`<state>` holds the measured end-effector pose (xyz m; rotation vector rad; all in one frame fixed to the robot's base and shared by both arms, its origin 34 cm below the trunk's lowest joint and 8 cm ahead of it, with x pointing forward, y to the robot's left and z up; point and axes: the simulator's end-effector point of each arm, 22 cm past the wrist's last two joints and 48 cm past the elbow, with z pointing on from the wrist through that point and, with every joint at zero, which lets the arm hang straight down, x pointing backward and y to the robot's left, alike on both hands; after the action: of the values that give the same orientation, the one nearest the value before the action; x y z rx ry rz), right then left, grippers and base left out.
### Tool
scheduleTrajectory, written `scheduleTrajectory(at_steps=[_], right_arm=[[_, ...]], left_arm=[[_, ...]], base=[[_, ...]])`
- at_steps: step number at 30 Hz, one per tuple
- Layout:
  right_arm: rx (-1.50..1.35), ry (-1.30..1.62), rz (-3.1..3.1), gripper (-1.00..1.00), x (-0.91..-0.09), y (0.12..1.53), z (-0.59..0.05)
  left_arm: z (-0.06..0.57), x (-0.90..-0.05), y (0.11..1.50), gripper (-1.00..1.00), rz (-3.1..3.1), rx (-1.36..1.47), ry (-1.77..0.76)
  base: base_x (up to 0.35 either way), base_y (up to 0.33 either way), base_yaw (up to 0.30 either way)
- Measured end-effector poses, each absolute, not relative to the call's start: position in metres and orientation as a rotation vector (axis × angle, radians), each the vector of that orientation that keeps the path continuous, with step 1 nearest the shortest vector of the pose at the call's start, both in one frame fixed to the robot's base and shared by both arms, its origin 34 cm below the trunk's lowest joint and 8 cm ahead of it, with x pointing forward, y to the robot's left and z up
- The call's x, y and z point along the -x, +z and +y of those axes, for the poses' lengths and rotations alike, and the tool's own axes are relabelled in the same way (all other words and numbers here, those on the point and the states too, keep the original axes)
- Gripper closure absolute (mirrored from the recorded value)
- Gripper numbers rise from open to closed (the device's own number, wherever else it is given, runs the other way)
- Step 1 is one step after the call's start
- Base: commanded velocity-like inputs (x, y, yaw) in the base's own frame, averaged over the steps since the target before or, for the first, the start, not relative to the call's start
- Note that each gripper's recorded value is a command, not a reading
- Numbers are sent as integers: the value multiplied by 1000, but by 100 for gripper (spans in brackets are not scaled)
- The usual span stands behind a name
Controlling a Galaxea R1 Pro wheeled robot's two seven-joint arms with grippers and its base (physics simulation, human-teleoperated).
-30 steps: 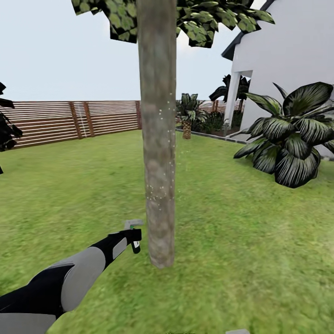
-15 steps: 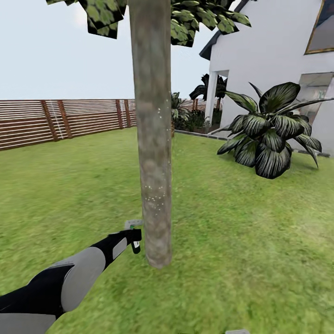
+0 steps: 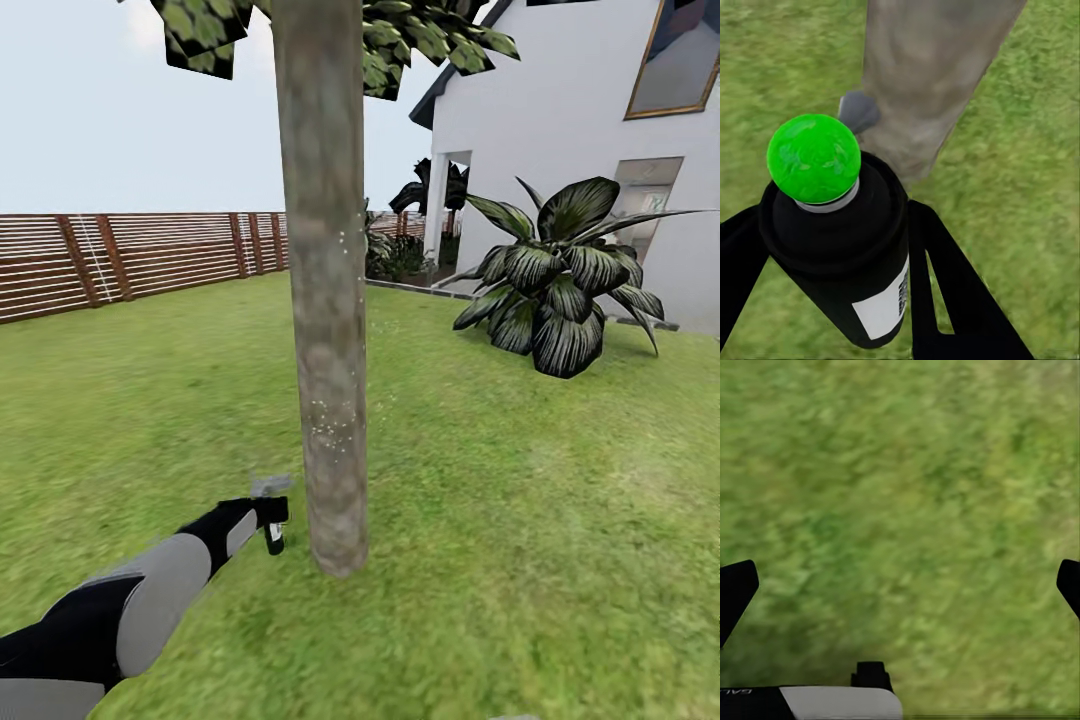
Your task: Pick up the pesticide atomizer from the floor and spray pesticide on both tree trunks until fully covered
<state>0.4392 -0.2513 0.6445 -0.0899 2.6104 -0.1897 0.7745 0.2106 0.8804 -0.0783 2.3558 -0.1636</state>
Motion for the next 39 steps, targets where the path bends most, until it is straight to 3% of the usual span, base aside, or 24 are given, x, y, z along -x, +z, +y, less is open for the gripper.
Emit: scheduleTrajectory(at_steps=[11, 20, 39], right_arm=[[98, -188, 2617, -100, -432, 642, -251], [95, -155, 2530, -100, -470, 659, -235], [95, -152, 2523, -100, -473, 660, -233]], left_arm=[[249, -829, 1001, 100, 2273, 115, -120], [246, -837, 1067, 100, 2313, 133, -176], [238, -886, 1273, 100, 2143, 85, -209]], base=[[0, 0, 0], [0, 0, 0], [0, 0, 0]])
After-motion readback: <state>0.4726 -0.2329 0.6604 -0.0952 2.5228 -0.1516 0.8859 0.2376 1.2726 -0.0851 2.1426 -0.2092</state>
